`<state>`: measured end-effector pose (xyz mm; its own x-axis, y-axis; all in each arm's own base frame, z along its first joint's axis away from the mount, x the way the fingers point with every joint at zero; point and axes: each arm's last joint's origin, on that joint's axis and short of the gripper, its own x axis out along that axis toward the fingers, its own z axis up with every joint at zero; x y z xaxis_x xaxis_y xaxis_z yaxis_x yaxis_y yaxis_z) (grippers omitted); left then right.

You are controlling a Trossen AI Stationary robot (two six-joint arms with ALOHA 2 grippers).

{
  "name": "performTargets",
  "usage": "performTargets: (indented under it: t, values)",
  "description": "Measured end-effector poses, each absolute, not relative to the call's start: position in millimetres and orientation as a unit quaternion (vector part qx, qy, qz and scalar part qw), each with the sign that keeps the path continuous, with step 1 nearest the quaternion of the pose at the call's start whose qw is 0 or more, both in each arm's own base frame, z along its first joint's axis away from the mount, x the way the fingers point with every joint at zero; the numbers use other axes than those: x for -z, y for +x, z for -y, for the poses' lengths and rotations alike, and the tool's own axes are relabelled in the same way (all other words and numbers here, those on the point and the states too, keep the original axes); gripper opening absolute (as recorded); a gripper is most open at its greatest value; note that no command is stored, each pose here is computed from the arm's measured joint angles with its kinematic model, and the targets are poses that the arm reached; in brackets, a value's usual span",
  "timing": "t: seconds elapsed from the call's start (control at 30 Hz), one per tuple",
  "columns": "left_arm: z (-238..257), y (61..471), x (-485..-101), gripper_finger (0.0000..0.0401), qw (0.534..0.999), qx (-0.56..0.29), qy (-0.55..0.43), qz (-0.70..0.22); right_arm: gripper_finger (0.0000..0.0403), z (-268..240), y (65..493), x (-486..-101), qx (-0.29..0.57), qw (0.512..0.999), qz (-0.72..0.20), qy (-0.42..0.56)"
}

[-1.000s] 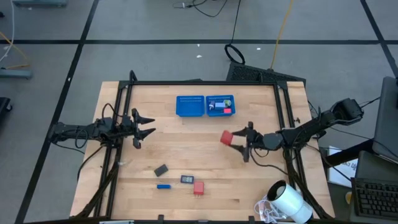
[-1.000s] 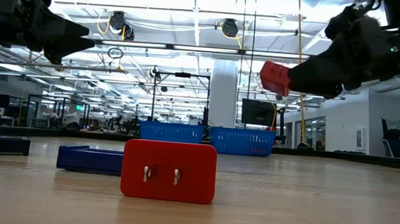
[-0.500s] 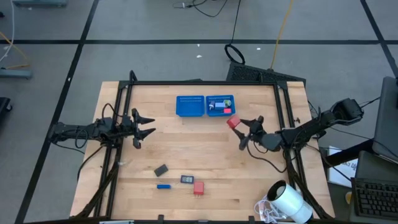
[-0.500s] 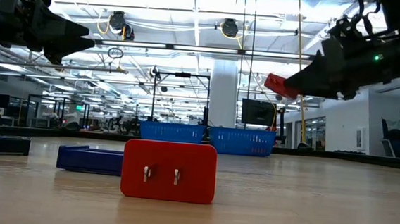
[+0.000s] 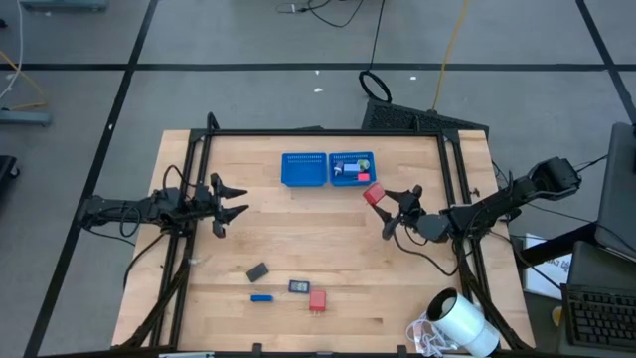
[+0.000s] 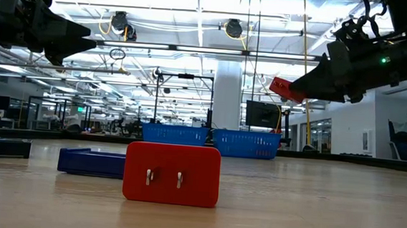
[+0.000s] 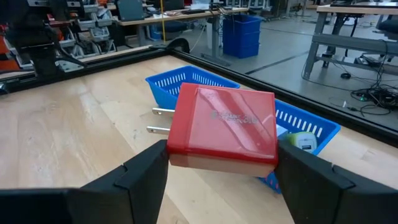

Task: Pick & Place Office items
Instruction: Put the top red charger adapter into the right blue bin

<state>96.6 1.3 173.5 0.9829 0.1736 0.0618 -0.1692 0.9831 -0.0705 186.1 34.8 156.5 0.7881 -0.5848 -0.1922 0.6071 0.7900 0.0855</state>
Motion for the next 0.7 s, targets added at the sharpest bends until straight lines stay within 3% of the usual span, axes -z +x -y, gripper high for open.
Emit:
performTargets:
  t: [0.3, 0.7]
  values:
    - [-1.3, 96.6, -173.5, 0.0214, 0.995, -0.086, -0.033, 0.034, 0.0254, -34.7, 185.7, -155.4, 0.316, 0.942, -0.083, 0.070]
    - [-1.3, 96.5, -173.6, 0.0214, 0.995, -0.086, -0.033, 0.034, 0.0254, -23.0, 185.6, -141.2, 0.301, 0.932, -0.136, 0.147]
